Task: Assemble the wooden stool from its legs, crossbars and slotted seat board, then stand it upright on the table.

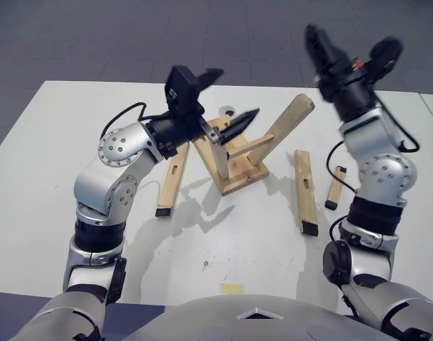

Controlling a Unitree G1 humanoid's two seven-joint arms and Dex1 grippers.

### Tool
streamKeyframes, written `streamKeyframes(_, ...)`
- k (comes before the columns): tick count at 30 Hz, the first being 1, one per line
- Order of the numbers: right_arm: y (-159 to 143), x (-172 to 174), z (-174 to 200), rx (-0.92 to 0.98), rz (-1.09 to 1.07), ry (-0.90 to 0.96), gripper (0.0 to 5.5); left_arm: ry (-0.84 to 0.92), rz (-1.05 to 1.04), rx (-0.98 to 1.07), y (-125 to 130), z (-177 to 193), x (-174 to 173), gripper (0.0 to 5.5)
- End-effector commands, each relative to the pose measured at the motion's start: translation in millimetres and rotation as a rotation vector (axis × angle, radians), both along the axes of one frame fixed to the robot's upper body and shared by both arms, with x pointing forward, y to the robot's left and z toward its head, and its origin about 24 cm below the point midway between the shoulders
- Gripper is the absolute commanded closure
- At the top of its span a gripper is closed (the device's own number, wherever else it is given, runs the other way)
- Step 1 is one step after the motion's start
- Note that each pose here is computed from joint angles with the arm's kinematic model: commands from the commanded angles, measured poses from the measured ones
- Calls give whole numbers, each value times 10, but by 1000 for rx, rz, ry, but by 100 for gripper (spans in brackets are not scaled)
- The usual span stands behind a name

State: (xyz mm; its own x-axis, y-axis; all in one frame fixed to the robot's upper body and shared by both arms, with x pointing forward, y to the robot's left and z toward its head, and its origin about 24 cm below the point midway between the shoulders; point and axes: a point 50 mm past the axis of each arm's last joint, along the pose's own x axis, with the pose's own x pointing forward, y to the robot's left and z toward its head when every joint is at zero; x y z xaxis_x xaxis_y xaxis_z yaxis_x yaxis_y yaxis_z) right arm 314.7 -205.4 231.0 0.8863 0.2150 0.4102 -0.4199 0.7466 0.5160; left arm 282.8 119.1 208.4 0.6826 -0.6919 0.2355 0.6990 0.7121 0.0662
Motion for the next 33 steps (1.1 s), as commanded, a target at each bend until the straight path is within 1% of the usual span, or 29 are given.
streamKeyframes(1,-179,-130,145,-160,83,-74,11,-42,321,-217,352,271,224,10)
streamKeyframes(3,-210,-219,48,-287,155,-59,11,-28,424,-253,473,269,260,10)
streamKeyframes(5,-240,-295,-60,-349,227,-23,11,7,511,-251,572,194,297,10)
streamKeyframes(7,-198,-332,-198,-447,277,26,11,33,552,-257,634,133,301,10)
streamKeyframes(12,-60,-260,-494,-552,276,125,11,76,549,-287,561,61,303,10)
streamKeyframes(15,-13,-302,-694,-588,303,204,11,93,540,-285,532,34,305,10)
streamKeyframes(18,-173,-337,-887,-704,233,292,11,114,530,-294,538,30,315,10)
streamKeyframes(20,-296,-278,-842,-784,115,278,11,120,520,-286,550,33,330,10)
streamKeyframes(22,-395,-136,-657,-866,-59,181,11,127,513,-278,526,28,343,10)
streamKeyframes(25,-411,-9,-341,-799,-246,-3,11,133,492,-259,457,23,372,10)
streamKeyframes(28,-345,-40,-211,-804,-333,-127,11,147,469,-269,415,28,385,10)
streamKeyframes(30,-318,-115,-115,-696,-311,-177,11,150,464,-260,417,28,397,10)
streamKeyframes(32,-302,-206,-52,-533,-178,-195,11,153,470,-252,441,17,401,10)
streamKeyframes(33,-294,-244,-49,-492,-112,-193,11,154,474,-248,462,10,400,10)
